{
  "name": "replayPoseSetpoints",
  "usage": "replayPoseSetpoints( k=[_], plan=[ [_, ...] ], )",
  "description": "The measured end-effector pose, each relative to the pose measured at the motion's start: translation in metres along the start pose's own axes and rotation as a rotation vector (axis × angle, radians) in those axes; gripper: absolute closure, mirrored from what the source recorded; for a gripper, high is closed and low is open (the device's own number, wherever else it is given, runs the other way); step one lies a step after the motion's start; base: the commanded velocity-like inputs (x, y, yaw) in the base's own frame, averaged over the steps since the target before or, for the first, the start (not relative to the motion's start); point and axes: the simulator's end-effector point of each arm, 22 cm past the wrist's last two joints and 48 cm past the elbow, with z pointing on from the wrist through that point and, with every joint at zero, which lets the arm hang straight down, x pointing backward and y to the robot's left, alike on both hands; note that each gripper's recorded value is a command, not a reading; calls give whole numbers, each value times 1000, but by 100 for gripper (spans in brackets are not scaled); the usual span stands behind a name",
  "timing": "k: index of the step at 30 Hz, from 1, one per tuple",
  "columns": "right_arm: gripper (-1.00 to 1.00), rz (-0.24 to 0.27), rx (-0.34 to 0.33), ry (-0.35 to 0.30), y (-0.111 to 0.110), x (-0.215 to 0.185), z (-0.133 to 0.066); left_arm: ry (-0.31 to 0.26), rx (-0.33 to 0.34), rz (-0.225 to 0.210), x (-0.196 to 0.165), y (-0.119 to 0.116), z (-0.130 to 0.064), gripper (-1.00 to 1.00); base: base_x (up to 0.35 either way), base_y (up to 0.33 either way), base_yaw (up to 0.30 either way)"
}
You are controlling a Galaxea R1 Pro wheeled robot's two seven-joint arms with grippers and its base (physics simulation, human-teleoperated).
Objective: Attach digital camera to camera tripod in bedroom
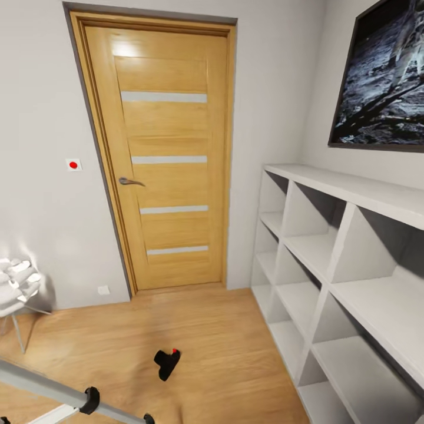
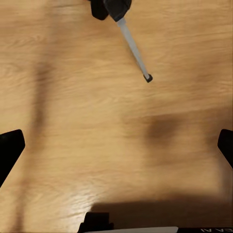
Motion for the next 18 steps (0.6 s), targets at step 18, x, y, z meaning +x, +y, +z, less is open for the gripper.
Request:
replayPoseSetpoints(
  k=[18],
  plan=[
    [-100,0,0,0,0,0,0,-2,0,0,-1,0,0,-100,265,-147,4]
  ],
)
